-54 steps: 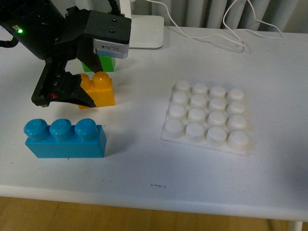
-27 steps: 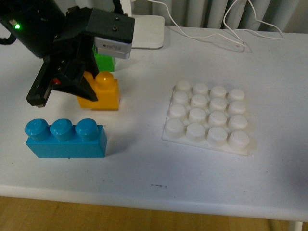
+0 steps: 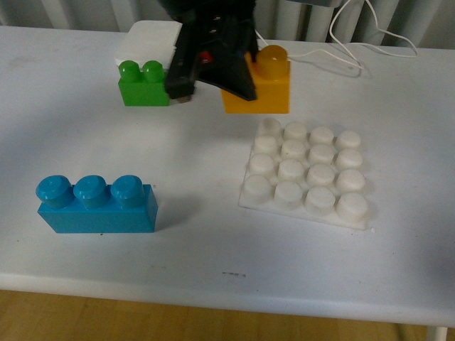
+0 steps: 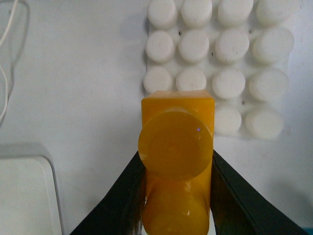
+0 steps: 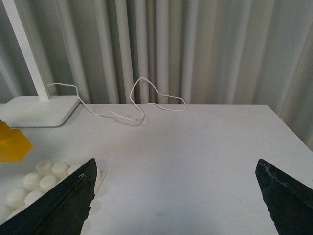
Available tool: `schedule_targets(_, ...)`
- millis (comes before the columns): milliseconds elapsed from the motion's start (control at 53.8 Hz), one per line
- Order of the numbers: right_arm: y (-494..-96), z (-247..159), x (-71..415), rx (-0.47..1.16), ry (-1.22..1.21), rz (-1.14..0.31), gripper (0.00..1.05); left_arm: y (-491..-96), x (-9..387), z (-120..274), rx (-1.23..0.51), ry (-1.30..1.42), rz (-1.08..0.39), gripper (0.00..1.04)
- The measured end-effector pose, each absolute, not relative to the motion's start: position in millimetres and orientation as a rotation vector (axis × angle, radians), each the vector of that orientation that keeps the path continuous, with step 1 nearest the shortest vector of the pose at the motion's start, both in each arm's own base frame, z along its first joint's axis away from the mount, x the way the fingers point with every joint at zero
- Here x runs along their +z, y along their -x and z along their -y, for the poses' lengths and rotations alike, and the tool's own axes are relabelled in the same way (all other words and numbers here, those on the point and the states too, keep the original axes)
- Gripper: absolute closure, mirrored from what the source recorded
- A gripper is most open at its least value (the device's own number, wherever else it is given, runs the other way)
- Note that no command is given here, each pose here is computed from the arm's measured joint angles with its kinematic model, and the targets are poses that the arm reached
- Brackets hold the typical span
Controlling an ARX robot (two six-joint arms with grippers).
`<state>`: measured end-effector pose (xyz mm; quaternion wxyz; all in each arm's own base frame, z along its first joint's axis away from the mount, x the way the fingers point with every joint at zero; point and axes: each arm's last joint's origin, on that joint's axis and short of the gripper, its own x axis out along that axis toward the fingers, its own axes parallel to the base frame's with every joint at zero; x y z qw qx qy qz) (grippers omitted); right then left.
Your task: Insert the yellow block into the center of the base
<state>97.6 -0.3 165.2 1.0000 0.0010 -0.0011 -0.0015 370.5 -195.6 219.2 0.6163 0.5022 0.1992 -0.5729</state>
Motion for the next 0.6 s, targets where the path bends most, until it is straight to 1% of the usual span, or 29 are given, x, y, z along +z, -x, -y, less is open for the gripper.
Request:
schedule_targets(93, -97.6, 0.3, 165.2, -0.003, -0.002, 0.002, 0.09, -371.8, 215.1, 211.2, -1.34, -1.149, -0.444, 0.73)
schedule_targets(279, -97.6, 0.3, 165.2, -0.003, -0.002, 0.002, 0.09, -373.4, 194.6, 242.1, -1.409, -1.134, -0.454, 0.73)
schedule_targets(595, -97.6, 0.3, 165.2, -0.003, -0.002, 0.002, 0.09, -379.9, 183.8, 253.5, -1.429, -1.138, -0.463, 0.73)
